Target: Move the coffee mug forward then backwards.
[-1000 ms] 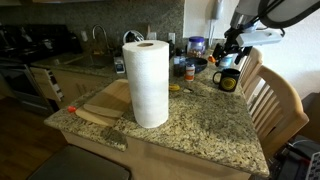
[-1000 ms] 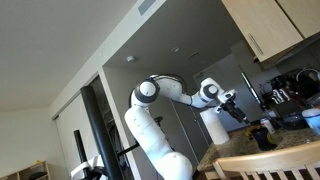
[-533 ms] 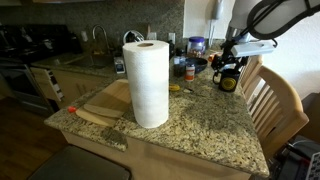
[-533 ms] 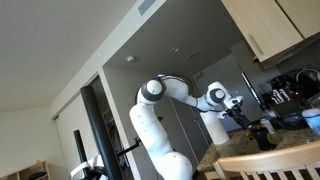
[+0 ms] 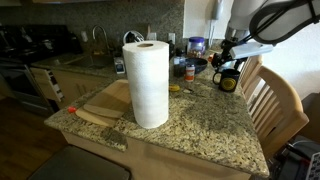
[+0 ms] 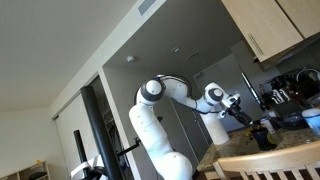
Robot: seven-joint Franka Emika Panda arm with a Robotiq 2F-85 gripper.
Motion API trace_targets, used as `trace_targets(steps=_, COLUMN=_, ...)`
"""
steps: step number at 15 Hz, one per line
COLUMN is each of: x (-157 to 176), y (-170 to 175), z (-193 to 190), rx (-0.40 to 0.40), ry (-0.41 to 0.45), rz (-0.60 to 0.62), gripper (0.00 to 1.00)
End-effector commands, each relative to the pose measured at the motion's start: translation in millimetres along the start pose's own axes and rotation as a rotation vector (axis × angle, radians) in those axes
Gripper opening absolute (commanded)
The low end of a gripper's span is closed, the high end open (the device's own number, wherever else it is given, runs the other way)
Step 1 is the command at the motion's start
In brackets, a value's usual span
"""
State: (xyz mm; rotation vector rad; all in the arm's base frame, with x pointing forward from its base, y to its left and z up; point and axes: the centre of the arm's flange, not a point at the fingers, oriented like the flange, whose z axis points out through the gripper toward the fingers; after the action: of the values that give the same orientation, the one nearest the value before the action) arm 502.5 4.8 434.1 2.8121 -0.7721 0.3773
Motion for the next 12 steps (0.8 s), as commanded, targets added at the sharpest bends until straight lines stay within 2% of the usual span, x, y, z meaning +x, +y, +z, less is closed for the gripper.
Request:
trace_targets(steps=1, x=0.0, y=0.0, z=0.0, rx=0.000, ry=0.000, rz=0.000, gripper=1.00)
trace_targets(steps=2, x=1.6, y=1.5, z=6.0, rx=0.015, ry=-0.021, rz=0.000, gripper=1.00)
trace_targets(steps=3, x=3.9, y=4.1, z=14.4, rx=0.077, ry=-0.072, rz=0.001, gripper=1.00)
trace_targets(steps=5, x=0.9, y=28.9, z=49.8, rx=0.133, ry=-0.134, rz=0.030, gripper=1.00)
trace_targets(steps=7, x=-0.3, y=43.1, z=71.9, rx=0.140, ry=-0.139, rz=0.070, gripper=1.00)
trace_targets(steps=8, x=3.5, y=29.9, z=46.5, rx=0.115, ry=-0.127, rz=0.056, gripper=1.00)
trace_targets(steps=12, x=4.9, y=39.7, z=59.8, rx=0.118, ry=-0.132, rz=0.074, gripper=1.00)
